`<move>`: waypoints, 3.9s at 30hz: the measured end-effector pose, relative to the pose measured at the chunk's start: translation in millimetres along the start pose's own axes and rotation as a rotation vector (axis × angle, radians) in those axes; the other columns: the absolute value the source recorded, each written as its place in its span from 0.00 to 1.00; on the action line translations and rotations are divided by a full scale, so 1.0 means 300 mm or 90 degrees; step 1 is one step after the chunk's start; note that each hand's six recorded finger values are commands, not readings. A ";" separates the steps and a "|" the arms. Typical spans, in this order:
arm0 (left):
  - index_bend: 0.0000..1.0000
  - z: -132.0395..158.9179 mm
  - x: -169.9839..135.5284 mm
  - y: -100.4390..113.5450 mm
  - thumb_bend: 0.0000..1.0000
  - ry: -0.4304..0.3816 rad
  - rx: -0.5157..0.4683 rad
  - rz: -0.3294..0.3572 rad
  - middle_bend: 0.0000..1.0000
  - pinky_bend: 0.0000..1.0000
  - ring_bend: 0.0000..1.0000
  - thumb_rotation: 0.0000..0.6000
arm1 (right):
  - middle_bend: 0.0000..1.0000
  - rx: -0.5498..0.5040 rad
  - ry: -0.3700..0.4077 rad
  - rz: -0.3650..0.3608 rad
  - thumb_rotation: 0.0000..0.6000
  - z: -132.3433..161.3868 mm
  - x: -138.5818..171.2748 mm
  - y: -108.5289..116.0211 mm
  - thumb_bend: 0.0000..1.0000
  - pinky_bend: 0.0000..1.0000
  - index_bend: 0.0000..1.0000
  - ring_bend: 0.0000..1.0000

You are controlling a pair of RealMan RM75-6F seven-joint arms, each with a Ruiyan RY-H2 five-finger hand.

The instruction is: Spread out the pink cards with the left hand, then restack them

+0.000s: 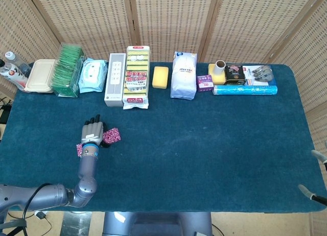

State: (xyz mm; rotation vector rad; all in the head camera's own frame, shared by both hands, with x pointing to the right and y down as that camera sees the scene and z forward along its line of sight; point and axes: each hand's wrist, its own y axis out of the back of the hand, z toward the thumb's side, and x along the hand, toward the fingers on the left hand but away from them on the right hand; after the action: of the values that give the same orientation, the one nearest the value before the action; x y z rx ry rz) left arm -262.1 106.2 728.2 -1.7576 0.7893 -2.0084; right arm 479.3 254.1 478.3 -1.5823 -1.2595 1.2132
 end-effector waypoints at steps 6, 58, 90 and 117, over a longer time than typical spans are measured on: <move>0.38 -0.004 0.005 0.001 0.15 -0.009 0.029 0.010 0.00 0.07 0.00 1.00 | 0.00 -0.003 -0.001 0.000 1.00 0.000 0.000 0.000 0.00 0.00 0.16 0.00; 0.21 -0.219 -0.096 -0.043 0.15 0.006 0.017 0.017 0.00 0.07 0.00 1.00 | 0.00 -0.016 0.007 0.004 1.00 0.006 0.007 0.004 0.00 0.00 0.16 0.00; 0.36 -0.264 -0.096 -0.132 0.19 0.012 -0.010 0.024 0.00 0.07 0.00 1.00 | 0.00 -0.024 0.008 0.003 1.00 0.004 0.009 0.009 0.00 0.00 0.16 0.00; 0.37 -0.288 -0.106 -0.136 0.38 0.009 -0.005 0.007 0.00 0.07 0.00 1.00 | 0.00 -0.022 0.011 0.005 1.00 0.005 0.017 0.005 0.00 0.00 0.16 0.00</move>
State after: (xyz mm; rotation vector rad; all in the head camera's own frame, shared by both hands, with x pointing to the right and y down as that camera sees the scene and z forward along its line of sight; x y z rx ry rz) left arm -338.0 172.1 722.2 -1.7410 0.8104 -2.0160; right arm 478.6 258.8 475.3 -1.6213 -1.2711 1.1863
